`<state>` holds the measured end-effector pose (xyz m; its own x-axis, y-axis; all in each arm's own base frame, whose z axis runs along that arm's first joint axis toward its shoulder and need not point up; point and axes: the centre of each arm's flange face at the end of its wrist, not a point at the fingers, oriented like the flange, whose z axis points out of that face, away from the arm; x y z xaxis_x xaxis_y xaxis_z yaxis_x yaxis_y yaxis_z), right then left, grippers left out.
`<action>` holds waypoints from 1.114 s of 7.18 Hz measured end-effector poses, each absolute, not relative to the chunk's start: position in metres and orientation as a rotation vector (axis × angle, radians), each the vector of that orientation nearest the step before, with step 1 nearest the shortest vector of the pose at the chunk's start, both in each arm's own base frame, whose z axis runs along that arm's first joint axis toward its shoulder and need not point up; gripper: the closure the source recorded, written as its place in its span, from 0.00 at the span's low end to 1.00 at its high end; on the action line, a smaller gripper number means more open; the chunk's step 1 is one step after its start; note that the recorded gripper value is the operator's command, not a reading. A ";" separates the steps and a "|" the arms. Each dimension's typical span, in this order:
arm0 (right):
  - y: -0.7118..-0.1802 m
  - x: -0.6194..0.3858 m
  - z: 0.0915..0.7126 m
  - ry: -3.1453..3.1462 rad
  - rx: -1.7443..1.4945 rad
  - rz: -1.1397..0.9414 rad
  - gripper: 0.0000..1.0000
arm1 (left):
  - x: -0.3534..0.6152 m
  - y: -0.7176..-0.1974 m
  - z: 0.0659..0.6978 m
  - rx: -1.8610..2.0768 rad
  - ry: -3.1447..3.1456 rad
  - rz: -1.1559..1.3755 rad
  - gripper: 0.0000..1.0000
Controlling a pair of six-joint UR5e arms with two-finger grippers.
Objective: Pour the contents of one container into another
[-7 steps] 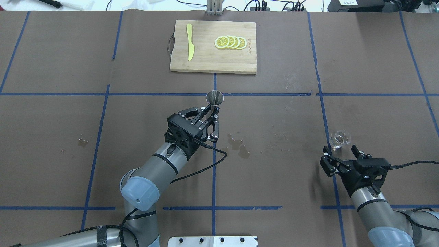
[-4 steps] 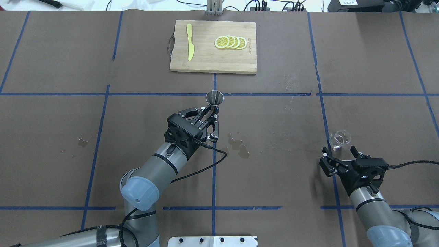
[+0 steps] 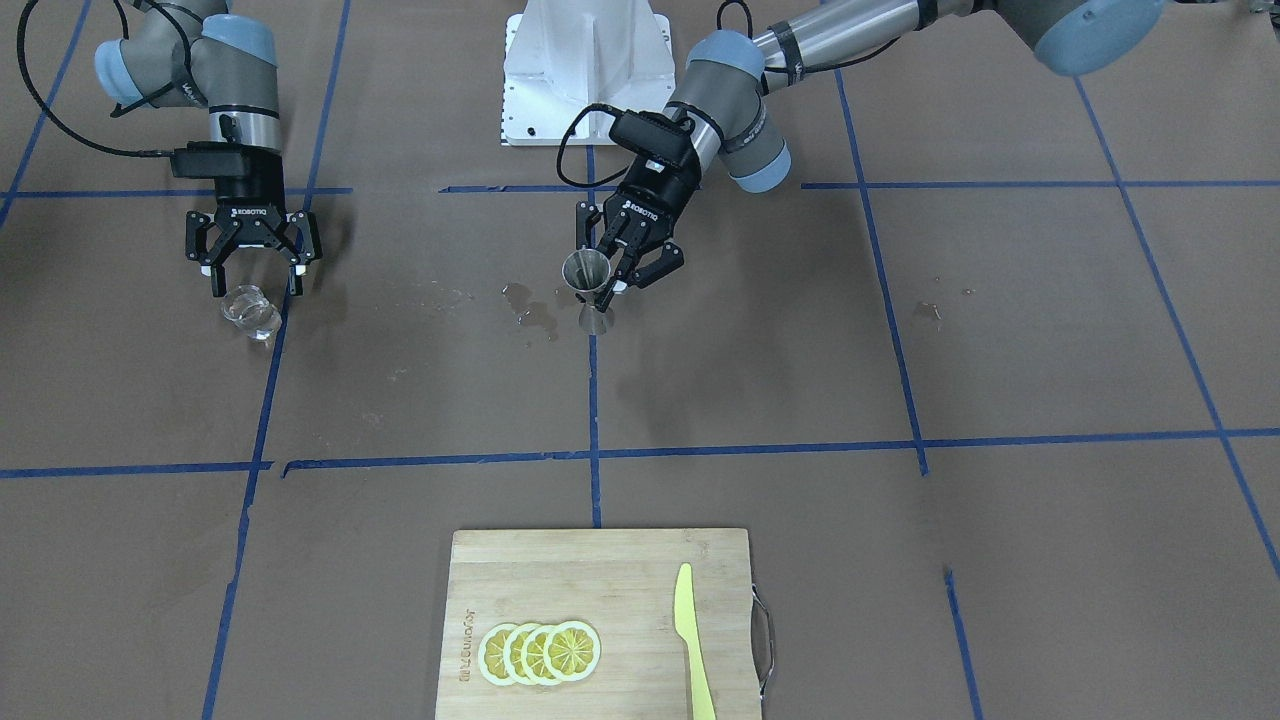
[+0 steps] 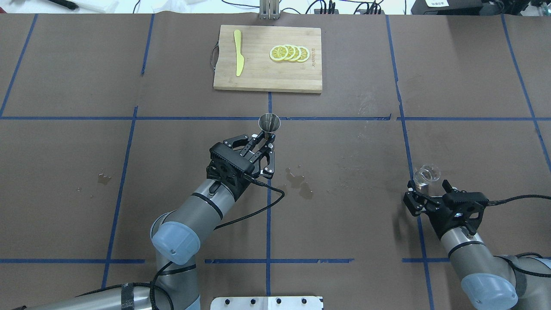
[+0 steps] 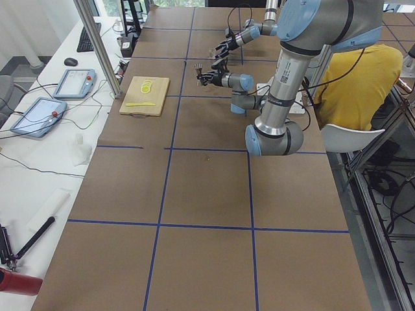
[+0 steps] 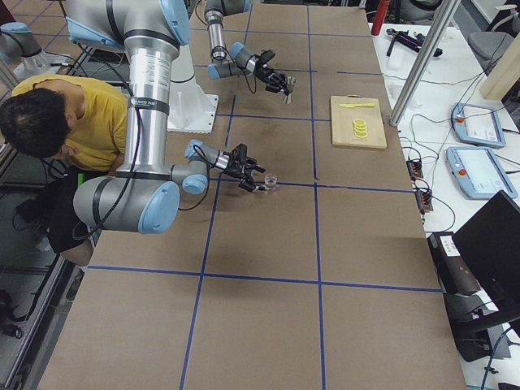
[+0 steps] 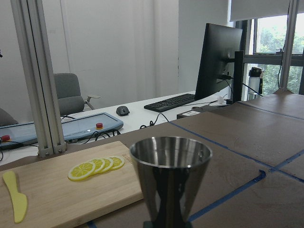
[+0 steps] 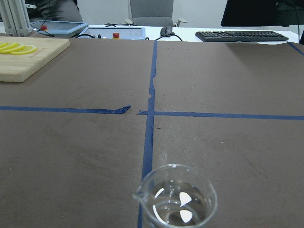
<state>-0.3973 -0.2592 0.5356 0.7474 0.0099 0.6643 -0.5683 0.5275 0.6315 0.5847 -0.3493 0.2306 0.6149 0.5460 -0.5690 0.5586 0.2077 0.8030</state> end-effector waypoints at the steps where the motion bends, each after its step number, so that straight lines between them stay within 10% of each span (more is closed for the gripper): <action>1: -0.263 -0.396 0.537 -0.652 0.961 0.379 0.02 | 0.585 -0.349 0.231 1.434 0.999 -0.010 1.00; 8: -0.289 -0.416 0.540 -0.645 0.944 0.359 0.19 | 0.585 -0.349 0.231 1.435 0.995 -0.007 1.00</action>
<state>-0.4157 -0.2888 0.5396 0.7587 0.0096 0.6514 -0.5487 0.5484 0.6310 0.5850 -0.3494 0.2308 0.6185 0.5462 -0.5649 0.5542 0.2065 0.8064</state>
